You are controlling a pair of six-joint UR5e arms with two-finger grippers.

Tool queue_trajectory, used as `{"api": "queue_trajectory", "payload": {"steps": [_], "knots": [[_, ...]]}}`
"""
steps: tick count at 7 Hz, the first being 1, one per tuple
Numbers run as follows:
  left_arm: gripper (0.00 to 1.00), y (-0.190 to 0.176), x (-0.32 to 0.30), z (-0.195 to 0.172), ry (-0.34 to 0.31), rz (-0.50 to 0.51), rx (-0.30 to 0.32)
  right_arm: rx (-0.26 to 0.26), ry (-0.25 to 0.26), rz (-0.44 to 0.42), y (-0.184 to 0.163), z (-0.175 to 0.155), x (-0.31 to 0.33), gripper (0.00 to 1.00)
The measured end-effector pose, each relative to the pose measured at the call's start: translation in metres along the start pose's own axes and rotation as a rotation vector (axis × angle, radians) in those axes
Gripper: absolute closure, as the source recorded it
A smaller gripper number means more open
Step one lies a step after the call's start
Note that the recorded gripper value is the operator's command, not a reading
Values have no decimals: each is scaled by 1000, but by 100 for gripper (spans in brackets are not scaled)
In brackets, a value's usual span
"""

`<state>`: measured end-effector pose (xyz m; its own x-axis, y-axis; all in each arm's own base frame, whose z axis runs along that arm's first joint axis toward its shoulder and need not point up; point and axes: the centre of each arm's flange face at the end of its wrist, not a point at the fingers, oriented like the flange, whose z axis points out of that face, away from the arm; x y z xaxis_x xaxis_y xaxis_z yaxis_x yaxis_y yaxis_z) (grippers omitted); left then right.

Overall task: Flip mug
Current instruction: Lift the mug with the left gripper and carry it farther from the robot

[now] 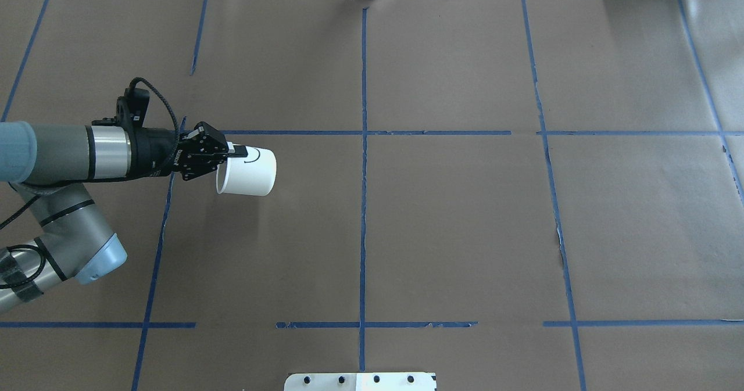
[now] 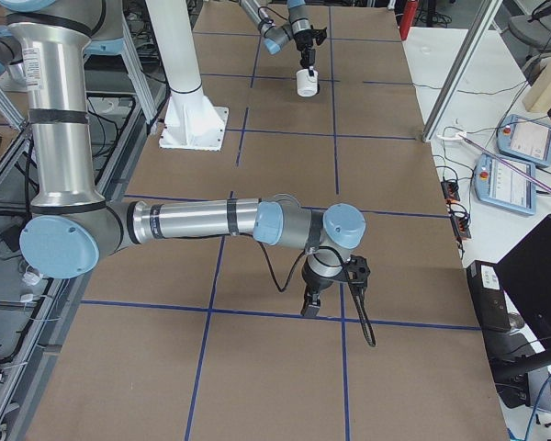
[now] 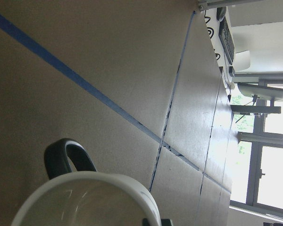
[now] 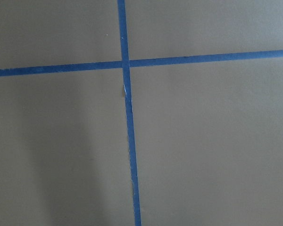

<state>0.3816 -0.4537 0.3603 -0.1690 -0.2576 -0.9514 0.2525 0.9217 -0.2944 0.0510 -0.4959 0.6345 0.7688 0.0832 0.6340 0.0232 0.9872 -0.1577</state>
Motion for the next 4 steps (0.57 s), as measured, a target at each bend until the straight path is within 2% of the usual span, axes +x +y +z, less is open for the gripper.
{"api": "queue_trajectory", "payload": {"steps": [4], "knots": [[100, 29, 150, 58, -305, 154, 56, 0, 0, 0, 0, 0, 0, 0]]}}
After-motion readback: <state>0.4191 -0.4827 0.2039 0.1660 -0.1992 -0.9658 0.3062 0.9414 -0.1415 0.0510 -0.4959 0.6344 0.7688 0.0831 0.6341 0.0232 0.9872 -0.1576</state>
